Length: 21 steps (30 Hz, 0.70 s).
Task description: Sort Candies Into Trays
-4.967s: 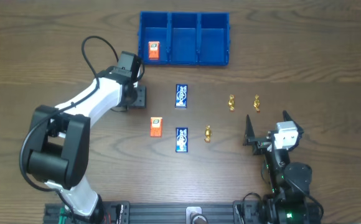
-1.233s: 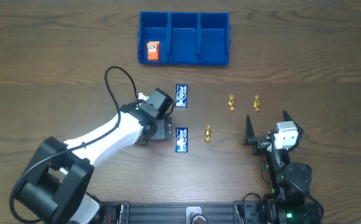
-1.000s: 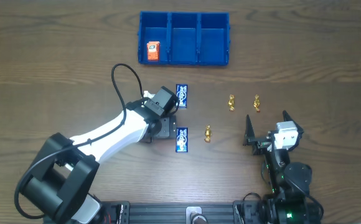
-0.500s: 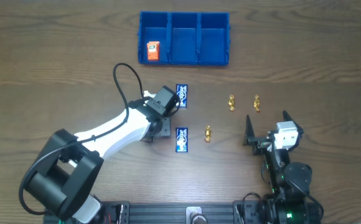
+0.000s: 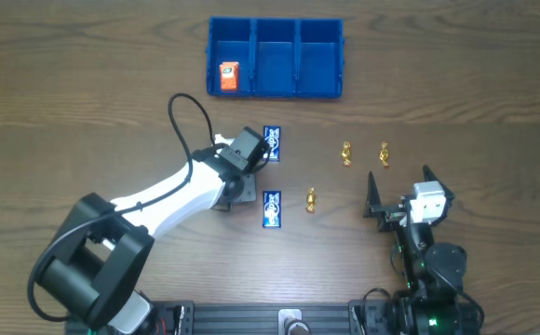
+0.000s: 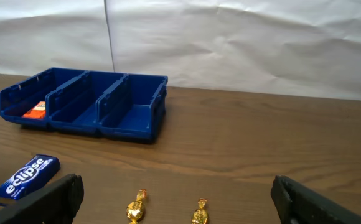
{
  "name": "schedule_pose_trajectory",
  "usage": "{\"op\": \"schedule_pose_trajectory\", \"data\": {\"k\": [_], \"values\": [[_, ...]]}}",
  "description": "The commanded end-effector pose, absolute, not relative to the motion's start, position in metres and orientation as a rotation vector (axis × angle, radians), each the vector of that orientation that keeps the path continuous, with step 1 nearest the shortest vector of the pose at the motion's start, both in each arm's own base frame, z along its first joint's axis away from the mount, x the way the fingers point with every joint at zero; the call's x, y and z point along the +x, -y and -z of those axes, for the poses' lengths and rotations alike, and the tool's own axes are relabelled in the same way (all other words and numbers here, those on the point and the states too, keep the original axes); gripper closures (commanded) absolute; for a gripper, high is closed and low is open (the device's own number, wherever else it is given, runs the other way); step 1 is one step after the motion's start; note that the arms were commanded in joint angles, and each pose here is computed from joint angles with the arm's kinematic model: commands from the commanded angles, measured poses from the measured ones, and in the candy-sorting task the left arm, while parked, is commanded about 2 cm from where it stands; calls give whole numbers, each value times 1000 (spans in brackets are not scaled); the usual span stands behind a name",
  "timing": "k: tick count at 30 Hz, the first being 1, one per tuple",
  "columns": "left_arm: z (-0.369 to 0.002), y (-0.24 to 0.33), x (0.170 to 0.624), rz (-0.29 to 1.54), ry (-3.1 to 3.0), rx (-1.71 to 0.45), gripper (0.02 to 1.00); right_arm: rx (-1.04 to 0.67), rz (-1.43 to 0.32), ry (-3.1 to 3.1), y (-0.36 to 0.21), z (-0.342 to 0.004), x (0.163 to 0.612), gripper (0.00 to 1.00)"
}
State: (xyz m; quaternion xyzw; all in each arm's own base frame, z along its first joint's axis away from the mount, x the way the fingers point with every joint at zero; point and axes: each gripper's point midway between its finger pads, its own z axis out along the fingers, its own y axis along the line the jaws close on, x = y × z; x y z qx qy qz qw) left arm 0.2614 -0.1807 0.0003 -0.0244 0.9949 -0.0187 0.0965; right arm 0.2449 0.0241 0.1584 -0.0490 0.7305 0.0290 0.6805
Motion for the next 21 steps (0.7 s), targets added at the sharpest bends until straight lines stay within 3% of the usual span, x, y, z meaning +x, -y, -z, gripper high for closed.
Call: {"op": "schedule_pose_trajectory", "data": {"k": [1,6,10,14,21], "values": [[-74,184,316,109,-2723,-100,687,-129,-65,-1641,-26,-157,244,3],[-175,173,379,72,-2508,-106,691,-129,-65,-1641,-26,-157,244,3],[-227,160,431,52,-2440,-115,684,-129,-65,-1641,-26,-157,244,3],[-233,155,471,67,-2489,-105,687,-129,-65,-1641,-26,-157,244,3],[-182,164,508,103,-2634,-75,689,-129,-65,-1641,-26,-157,244,3]]}}
